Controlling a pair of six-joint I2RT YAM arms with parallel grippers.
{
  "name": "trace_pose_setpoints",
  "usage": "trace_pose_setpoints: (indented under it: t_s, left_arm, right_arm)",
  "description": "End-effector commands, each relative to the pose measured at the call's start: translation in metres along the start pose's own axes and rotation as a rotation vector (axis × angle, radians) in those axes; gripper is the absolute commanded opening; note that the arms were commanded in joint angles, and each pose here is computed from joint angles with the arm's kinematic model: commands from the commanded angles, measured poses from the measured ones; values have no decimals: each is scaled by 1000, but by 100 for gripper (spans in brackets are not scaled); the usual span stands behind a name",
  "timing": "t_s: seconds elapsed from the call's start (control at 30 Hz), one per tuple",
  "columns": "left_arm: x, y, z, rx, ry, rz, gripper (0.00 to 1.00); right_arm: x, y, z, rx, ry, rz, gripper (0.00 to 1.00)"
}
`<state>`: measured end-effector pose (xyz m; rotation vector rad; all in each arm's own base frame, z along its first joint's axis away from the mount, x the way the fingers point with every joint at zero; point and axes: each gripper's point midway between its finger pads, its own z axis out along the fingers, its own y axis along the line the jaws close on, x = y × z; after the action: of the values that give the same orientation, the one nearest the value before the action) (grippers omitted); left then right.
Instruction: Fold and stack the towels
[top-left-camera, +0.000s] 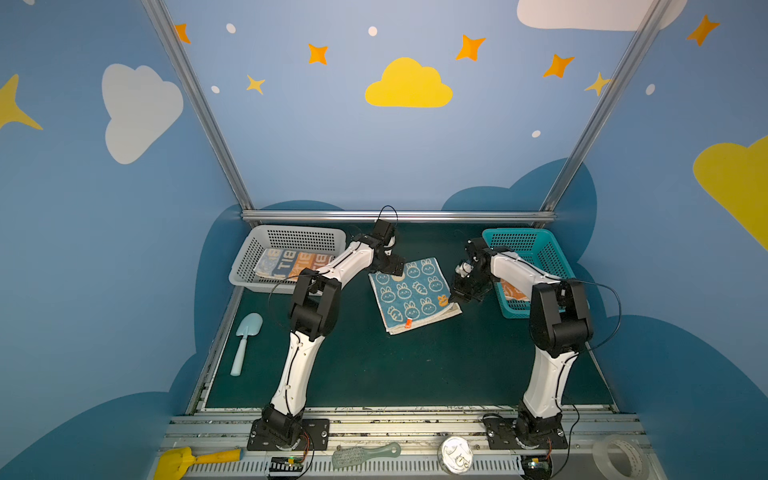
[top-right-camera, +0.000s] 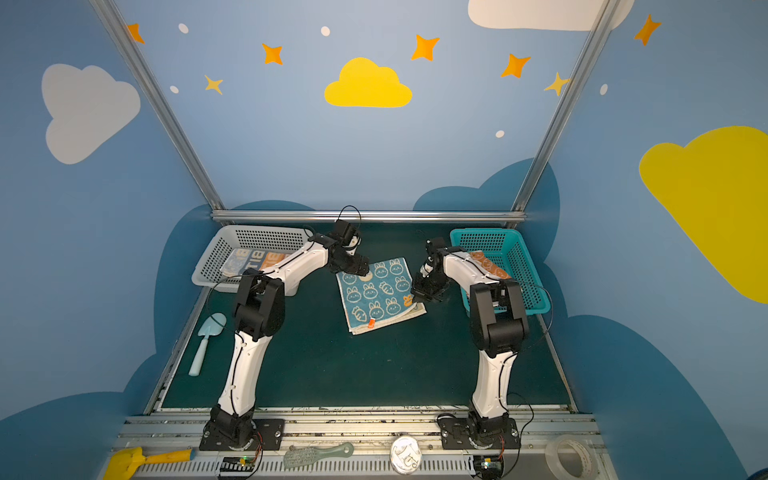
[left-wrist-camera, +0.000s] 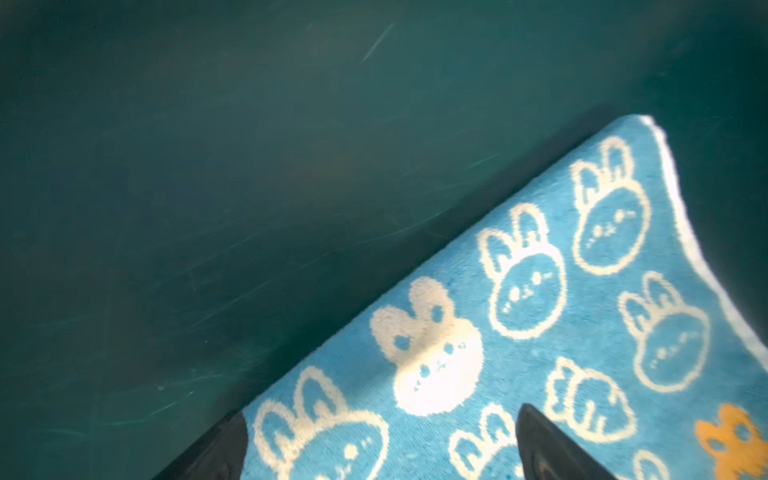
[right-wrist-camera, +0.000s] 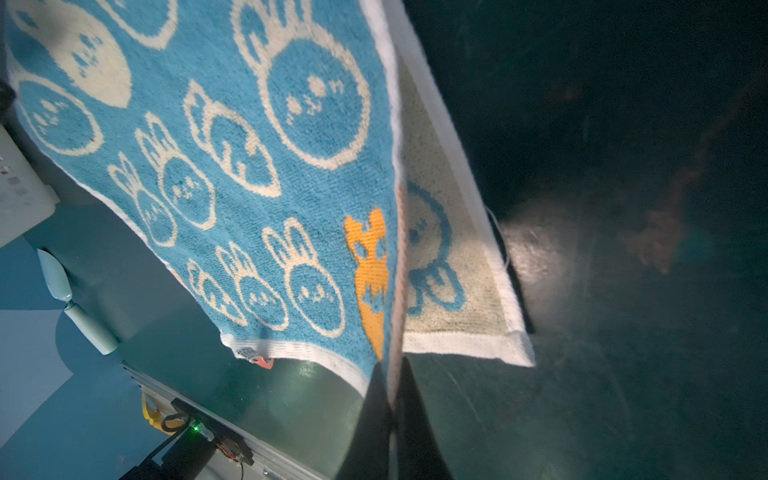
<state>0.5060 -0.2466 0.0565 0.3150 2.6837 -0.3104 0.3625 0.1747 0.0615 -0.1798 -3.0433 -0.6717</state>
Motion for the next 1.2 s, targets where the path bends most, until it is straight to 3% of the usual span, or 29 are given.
trace_pose_setpoints:
  t_s: [0.0, 0.77, 1.17]
  left_arm:
    - [5, 0, 4, 37, 19, -33, 100]
    - [42, 16, 29, 22, 87, -71, 100]
    - [47, 19, 33, 15, 99, -61, 100]
  right_arm:
    - [-3, 7, -17, -18, -25, -11, 0]
    - [-27, 4, -53, -38, -97, 9, 0]
    - [-28, -7, -30, -62, -32, 49, 2]
